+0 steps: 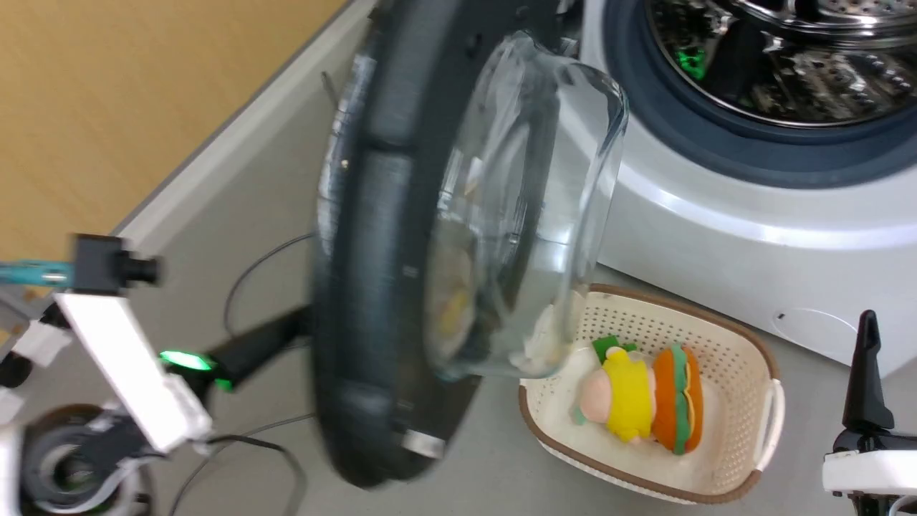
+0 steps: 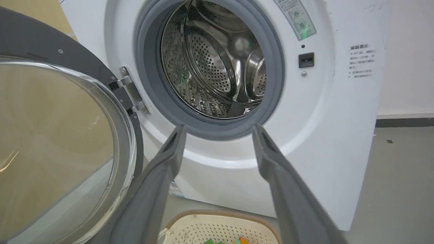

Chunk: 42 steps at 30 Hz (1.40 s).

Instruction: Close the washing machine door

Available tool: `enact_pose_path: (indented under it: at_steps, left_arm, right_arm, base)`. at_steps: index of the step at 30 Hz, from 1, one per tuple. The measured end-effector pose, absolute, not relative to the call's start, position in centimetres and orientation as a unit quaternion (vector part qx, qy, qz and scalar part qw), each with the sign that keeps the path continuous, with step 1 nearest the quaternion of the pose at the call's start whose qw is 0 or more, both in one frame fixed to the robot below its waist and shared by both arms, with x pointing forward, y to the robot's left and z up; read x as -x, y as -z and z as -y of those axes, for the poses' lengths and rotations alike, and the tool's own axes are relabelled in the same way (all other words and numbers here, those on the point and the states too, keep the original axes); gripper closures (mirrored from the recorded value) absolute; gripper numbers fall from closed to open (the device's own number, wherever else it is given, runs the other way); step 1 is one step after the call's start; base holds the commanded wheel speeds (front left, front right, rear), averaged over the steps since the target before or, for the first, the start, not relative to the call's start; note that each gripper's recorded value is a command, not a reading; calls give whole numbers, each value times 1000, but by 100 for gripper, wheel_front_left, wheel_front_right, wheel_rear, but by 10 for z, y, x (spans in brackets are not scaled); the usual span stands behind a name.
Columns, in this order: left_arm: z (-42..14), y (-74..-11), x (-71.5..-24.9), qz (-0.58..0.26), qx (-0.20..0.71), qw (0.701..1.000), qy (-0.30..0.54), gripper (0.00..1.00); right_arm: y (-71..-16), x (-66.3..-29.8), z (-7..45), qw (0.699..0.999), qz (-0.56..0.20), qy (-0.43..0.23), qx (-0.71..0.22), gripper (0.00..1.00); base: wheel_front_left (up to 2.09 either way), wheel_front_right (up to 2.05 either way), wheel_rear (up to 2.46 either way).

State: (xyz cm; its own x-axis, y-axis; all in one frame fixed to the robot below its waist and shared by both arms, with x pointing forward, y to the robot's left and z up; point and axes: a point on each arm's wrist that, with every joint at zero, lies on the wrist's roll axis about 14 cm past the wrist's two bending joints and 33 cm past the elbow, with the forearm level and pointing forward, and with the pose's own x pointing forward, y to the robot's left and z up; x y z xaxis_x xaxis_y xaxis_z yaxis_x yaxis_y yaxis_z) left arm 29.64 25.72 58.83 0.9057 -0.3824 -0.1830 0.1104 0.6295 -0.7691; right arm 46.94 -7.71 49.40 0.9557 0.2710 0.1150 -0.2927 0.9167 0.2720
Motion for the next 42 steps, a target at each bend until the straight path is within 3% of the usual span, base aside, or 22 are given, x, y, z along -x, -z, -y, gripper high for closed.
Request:
enact_pose_path:
  at_steps: [12,22,30,42]
  left_arm:
    - [-128,-588,-339,-199,443,815,317,100]
    - [-34,-572,-383,-207,438,788,380,100]
    - [20,-548,-425,-200,449,781,386,100]
    - [79,-504,-492,-185,442,800,361,100]
  right_arm:
    - [-497,-463,127,986,49,-83,-135,0]
    - [-496,-447,190,991,54,-1,-121,0]
    - [-494,-429,238,990,55,63,-112,0]
    - [-492,-382,301,982,46,158,-97,0]
  base:
    - [0,0,0]
    - [0,0,0]
    - [0,0,0]
    - [0,0,0]
